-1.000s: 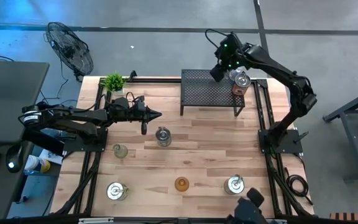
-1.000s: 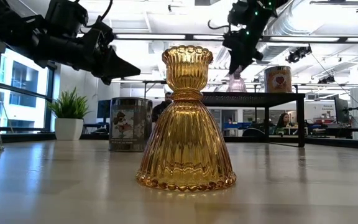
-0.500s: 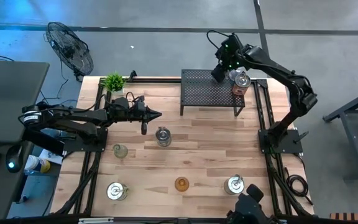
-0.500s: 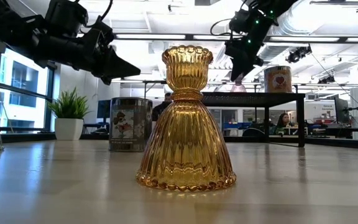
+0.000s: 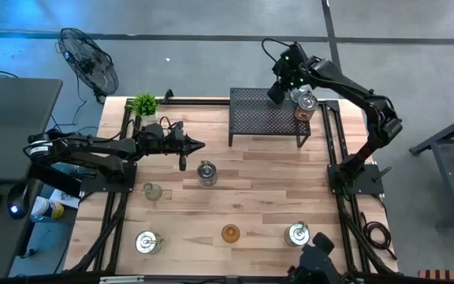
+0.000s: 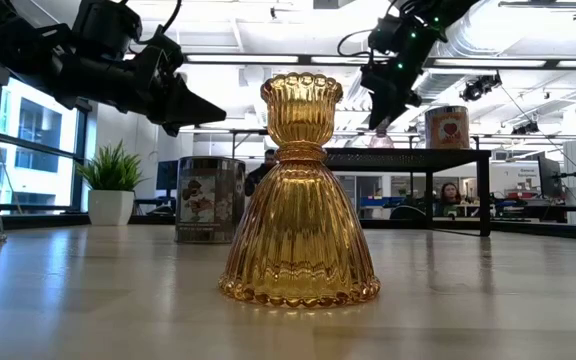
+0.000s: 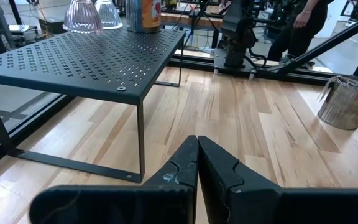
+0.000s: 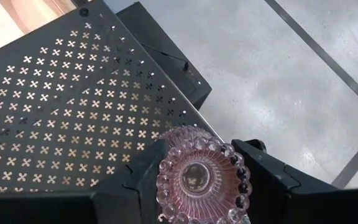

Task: Pick & Place candle stick holders
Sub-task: Put the purple candle holder on the shelf aligned with the transparent candle holder

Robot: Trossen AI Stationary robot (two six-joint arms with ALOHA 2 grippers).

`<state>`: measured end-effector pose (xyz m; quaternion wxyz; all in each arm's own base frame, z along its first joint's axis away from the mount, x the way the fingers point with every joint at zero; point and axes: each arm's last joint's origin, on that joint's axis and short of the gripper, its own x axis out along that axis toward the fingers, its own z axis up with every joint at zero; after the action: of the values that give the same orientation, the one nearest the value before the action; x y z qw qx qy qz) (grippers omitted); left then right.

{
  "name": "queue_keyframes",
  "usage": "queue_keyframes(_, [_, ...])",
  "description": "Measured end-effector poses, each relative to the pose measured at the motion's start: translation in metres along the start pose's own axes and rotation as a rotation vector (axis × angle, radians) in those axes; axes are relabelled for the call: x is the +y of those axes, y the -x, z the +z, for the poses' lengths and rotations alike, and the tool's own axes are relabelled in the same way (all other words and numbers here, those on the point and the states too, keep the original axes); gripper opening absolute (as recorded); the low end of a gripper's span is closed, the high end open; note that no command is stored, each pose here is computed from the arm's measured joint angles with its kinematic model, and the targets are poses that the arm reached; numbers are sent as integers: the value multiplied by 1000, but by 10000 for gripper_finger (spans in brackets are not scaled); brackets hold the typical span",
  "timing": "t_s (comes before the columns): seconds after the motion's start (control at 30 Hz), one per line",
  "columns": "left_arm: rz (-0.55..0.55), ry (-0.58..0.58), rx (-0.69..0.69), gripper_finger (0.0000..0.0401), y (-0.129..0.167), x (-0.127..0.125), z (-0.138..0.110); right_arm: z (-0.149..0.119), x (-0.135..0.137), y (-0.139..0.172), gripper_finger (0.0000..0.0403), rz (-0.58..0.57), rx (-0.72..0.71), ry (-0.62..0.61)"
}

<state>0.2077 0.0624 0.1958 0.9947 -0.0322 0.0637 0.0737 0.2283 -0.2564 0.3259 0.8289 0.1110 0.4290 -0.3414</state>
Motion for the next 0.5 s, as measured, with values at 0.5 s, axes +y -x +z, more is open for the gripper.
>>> queue_keyframes(0.5, [0,1,0,5,0,0,0,-3,-8,-3,168,1,21,-19])
